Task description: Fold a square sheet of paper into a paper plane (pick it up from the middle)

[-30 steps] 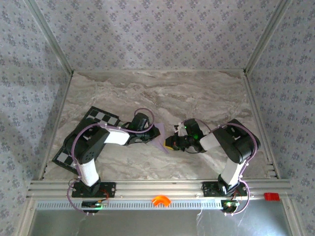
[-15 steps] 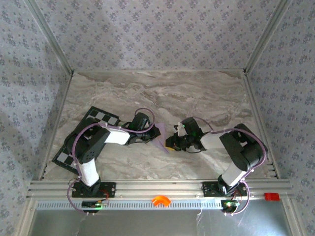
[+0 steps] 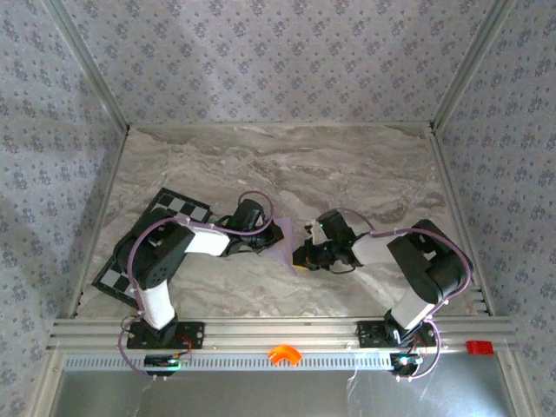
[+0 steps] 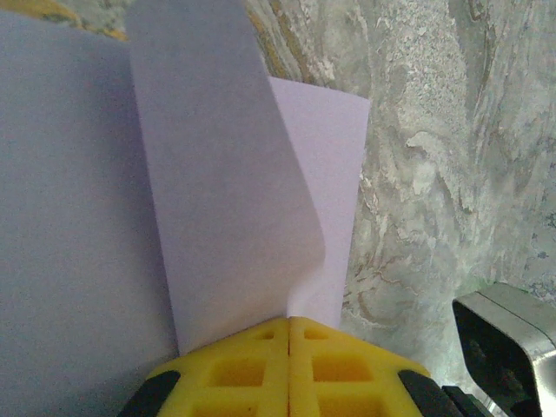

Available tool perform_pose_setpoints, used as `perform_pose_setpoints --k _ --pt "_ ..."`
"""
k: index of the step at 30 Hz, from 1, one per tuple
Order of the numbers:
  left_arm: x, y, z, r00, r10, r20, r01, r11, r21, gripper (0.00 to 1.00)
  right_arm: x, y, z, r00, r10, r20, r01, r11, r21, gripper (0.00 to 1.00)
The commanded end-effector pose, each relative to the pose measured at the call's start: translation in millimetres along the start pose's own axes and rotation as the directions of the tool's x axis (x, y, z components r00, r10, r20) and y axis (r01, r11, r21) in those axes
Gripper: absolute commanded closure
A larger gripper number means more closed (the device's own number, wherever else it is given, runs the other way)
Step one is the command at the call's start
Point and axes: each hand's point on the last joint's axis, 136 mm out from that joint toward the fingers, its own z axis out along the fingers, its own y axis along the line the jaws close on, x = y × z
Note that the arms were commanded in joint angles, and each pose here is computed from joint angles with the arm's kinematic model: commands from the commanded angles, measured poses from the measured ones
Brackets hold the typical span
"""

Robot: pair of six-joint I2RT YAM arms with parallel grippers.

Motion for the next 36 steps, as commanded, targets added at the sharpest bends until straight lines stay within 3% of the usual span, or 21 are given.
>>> perform_pose_setpoints --k 1,6,13,24,33,36 --pt "17 35 6 0.999 -0.018 -0.050 0.012 0.994 -0.110 0.92 20 -13 -2 0.998 0.040 -0.049 -0.038 0.998 0.047 0.85" --pt "17 36 6 0.999 -0.020 -0.047 0.015 0.994 -0.109 0.93 24 -14 -8 0.998 0.026 -0.051 -0.023 0.998 0.065 0.84" --pt "17 36 7 0.999 -0.024 -0.045 0.019 0.994 -0.104 0.93 30 -20 -5 0.997 0.044 -0.063 -0.039 0.997 0.072 0.94" --pt "17 38 6 0.999 -0.028 -0.038 0.024 0.994 -0.108 0.92 34 -18 -10 0.997 0.036 -0.064 -0.030 0.996 0.082 0.88" --pt "17 39 6 0.999 -0.029 -0.038 0.025 0.994 -0.106 0.93 38 -27 -6 0.996 0.052 -0.078 -0.042 0.992 0.115 0.96" --pt "17 39 6 0.999 -0.031 -0.035 0.027 0.994 -0.107 0.92 38 -28 -9 0.996 0.045 -0.074 -0.035 0.991 0.132 0.89"
